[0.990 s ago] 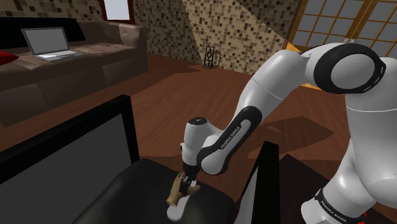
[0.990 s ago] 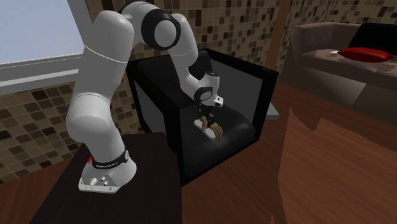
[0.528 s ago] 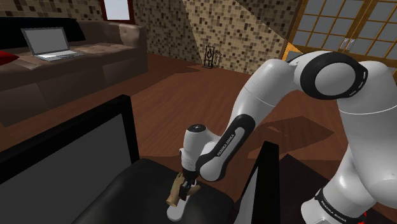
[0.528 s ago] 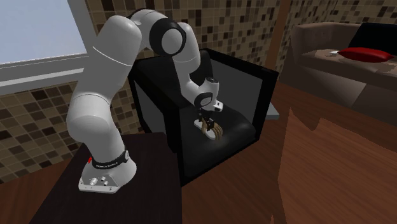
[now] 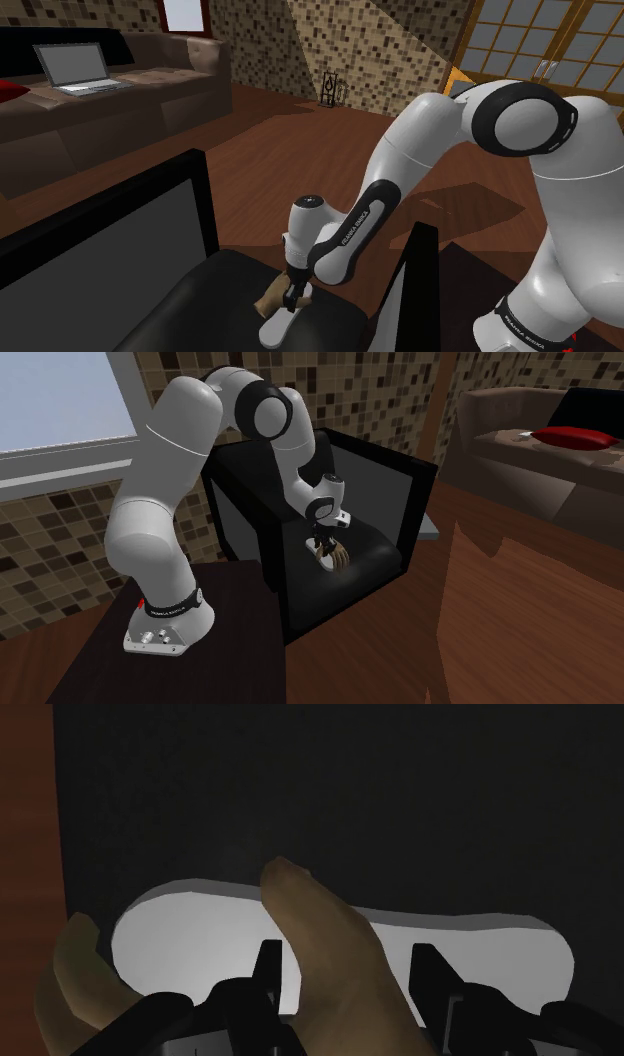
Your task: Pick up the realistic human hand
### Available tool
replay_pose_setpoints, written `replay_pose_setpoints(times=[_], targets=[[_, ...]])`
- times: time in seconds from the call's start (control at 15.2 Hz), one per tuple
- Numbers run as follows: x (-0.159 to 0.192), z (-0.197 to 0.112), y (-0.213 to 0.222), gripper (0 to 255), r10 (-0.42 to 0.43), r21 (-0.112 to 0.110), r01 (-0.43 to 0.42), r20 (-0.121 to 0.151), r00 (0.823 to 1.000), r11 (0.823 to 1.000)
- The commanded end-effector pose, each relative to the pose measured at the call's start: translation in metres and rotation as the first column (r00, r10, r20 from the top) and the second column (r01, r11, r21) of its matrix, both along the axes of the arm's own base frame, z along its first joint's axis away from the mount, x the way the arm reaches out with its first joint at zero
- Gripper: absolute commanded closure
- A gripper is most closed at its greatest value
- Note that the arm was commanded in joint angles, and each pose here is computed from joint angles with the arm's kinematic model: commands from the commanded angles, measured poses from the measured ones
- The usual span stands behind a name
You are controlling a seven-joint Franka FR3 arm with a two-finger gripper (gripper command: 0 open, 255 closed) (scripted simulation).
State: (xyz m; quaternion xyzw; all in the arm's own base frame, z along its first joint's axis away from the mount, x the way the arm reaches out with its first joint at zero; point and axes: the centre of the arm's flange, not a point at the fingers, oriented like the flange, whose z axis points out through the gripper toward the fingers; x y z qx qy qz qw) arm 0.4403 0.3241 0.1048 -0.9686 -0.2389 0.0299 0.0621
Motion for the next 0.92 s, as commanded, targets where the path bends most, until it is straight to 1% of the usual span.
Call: replay_pose_setpoints(times=[0.0, 0.07, 0.86], targets=[[-0.001, -0.001, 0.0, 255, 0.001, 0.0, -0.001, -0.002, 1.0, 1.0], [-0.001, -0.002, 0.0, 255, 0.001, 0.0, -0.001, -0.002, 1.0, 1.0], [-0.001, 0.062, 0.0, 255, 0.001, 0.0, -0.001, -0.002, 1.0, 1.0]])
